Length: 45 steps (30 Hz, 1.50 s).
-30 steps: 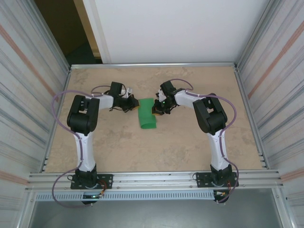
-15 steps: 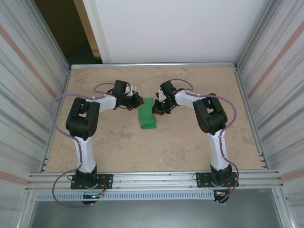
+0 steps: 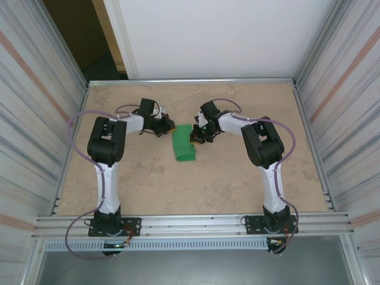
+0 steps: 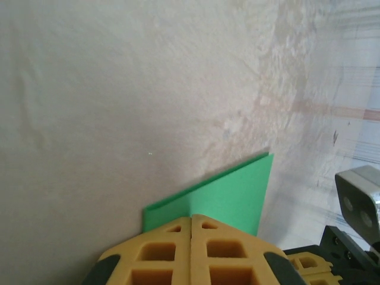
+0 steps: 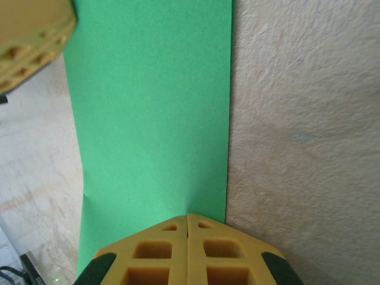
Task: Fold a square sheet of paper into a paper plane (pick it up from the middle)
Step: First fold the square sheet of paper in half at the center of the table.
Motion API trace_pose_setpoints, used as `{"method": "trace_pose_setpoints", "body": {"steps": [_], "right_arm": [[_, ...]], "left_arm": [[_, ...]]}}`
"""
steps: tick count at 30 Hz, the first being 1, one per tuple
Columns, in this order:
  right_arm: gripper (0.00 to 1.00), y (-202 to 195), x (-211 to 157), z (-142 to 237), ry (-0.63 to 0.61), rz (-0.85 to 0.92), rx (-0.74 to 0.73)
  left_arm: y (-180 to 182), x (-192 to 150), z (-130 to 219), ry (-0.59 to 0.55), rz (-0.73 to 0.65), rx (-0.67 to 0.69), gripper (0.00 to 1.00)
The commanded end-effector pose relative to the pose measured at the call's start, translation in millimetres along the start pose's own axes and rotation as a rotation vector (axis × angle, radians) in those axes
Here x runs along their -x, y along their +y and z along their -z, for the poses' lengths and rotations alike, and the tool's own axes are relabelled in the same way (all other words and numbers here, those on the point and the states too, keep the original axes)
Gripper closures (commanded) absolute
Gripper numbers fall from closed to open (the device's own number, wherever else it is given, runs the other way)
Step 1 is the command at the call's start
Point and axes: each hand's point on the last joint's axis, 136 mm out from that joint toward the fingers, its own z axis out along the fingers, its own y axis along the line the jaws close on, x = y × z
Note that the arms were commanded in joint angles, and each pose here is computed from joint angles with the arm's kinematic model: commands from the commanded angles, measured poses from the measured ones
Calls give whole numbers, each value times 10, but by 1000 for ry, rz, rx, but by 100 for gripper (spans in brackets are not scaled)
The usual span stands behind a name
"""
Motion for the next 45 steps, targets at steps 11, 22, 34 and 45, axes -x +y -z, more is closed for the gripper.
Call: {"method": "trace_pose_setpoints", "body": {"steps": [11,22,34,45], "right_arm": [[100,-1220,-868,-290,248,-170,-403],[100,-1215,-893,-300,250,-173,-404],[100,-1238,-906,-278,254,-170,-408],[100,-1258,-905,-275,255,-173,-412]], "left_arm": [[105,407,425,-78,-49,163,98],[-326,-348,216,34,-93,83,97],[154,40,-9,-46,-108,275,98],[22,409,290,-77,-181,232,94]]}}
